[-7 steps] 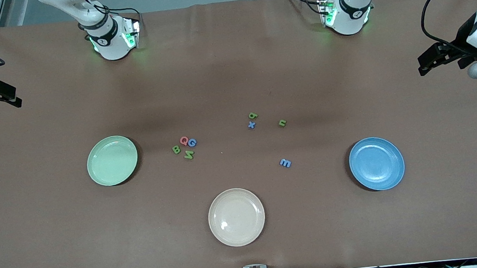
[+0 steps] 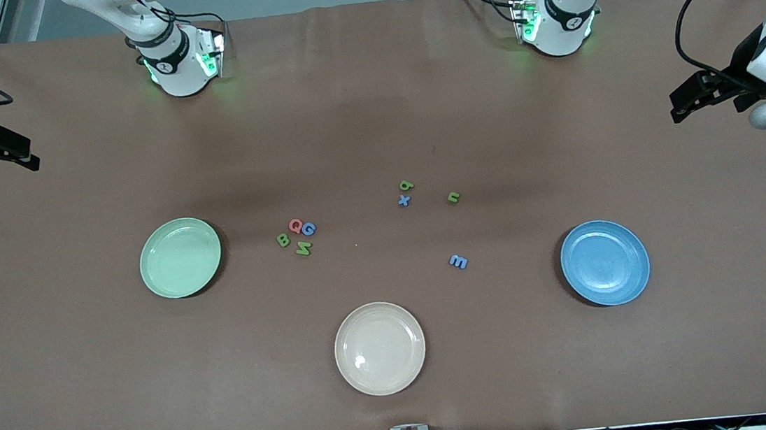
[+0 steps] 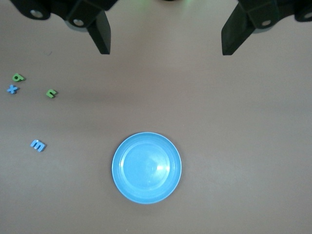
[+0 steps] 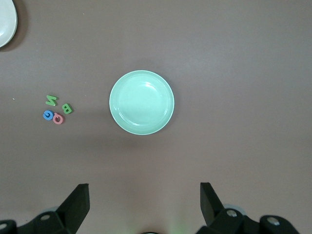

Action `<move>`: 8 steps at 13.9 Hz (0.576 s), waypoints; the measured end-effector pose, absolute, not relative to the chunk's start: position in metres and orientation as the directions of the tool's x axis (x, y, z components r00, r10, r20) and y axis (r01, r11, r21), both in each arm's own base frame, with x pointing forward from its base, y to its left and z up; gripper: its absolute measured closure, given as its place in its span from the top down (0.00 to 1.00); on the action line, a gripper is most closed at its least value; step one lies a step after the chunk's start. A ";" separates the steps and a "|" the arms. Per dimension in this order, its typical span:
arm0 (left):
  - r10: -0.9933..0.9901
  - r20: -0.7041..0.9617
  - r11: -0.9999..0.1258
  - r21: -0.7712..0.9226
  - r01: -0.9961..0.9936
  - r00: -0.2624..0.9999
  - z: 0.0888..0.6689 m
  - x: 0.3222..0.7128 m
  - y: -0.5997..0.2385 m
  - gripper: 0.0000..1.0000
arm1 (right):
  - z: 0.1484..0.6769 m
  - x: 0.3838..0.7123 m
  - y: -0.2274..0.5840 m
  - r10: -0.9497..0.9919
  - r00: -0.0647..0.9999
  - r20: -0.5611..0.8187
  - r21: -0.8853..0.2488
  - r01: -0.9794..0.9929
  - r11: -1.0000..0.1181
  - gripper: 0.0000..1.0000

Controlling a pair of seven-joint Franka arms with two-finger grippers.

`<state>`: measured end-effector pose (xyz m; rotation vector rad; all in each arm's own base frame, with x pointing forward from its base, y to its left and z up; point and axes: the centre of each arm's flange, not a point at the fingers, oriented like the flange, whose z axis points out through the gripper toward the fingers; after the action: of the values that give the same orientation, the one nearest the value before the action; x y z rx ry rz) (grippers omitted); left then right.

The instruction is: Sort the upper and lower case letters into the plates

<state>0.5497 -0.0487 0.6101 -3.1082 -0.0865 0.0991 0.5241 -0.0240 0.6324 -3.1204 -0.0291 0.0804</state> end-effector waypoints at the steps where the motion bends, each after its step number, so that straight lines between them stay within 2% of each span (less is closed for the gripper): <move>1: 0.056 -0.086 -0.998 -0.034 0.053 0.995 0.598 0.555 -0.049 1.00 | 0.632 0.524 -0.024 0.013 0.998 -0.054 -0.020 0.012 -1.000 1.00; 4: 0.016 -0.139 -0.999 -0.036 0.011 0.990 0.566 0.568 -0.072 1.00 | 0.632 0.523 -0.017 -0.017 0.998 -0.060 -0.018 -0.018 -1.000 1.00; 8: -0.091 -0.105 -0.995 -0.019 -0.093 0.990 0.500 0.598 -0.146 1.00 | 0.632 0.523 -0.012 -0.022 0.998 -0.059 -0.017 -0.023 -1.000 1.00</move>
<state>0.5981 -0.1457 0.5005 -3.1102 0.1441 0.1619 0.5233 -0.0121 0.6323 -3.1228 0.0355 0.0916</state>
